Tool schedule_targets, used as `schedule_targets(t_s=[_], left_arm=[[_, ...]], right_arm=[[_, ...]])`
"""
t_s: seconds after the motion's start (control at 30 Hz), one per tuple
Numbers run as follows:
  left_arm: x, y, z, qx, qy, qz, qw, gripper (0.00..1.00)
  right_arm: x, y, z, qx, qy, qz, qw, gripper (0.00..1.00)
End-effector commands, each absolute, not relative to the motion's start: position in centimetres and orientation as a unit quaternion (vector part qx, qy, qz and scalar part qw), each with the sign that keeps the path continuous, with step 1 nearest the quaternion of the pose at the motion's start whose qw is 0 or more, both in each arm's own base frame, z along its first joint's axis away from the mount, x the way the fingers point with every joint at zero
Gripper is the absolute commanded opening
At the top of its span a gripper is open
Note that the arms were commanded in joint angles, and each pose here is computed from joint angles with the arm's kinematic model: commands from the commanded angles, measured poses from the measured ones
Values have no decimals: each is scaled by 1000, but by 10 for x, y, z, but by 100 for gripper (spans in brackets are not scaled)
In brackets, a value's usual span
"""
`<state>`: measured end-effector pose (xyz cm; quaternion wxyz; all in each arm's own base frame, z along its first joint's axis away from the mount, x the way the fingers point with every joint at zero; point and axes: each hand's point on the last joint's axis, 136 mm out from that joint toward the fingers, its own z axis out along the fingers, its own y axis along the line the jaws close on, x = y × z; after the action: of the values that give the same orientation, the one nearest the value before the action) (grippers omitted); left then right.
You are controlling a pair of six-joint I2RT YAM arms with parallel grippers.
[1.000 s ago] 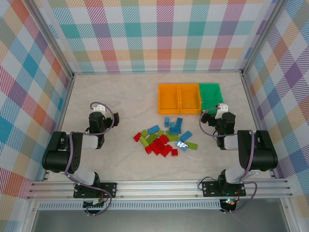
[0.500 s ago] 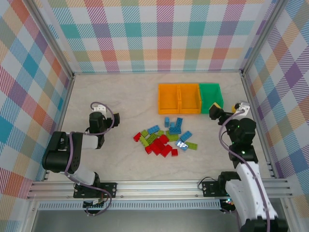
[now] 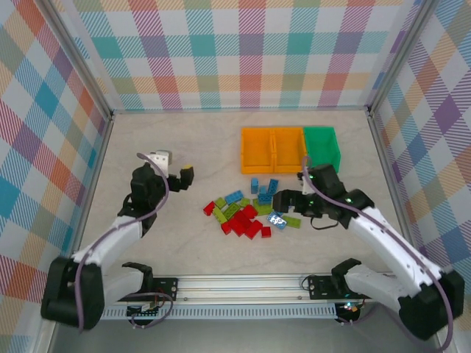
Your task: Sort the legos into containers by color
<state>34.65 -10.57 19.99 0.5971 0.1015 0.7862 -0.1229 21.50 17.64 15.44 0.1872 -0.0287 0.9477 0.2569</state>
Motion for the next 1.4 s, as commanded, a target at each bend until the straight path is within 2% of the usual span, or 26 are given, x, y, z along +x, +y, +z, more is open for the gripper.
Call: schedule_targets(t_s=[0.0,0.13,0.3,0.47,0.7,0.93,1.13,1.23,1.37], left_arm=[[305,-155,202,190,785,-175,563,100],[266,-189,201,254,761,-197,563,100],[255,-185,164,284,772,-173,542,100],[251,-191,167,280,758,-202,554,100],[247,-200,161,245,756,-256,550,100],[259,-206,152,238,767,-236,547,100],[268,-215,145,252,777,-216,534,100],[269,-218,143,256,780,-213,530,100],[271,-218,142,254,781,-209,531,100]], right_arm=[[228,188,145,-61,959,201,189,100],[260,215,137,-74,955,199,206,100],[304,233,130,-71,955,173,229,99],[331,247,112,-53,956,157,242,85],[351,275,91,-68,962,140,222,76],[363,269,69,-57,973,86,209,51],[363,264,76,-62,971,76,217,17],[360,259,98,-59,965,85,240,12],[356,243,153,-47,943,105,311,10]])
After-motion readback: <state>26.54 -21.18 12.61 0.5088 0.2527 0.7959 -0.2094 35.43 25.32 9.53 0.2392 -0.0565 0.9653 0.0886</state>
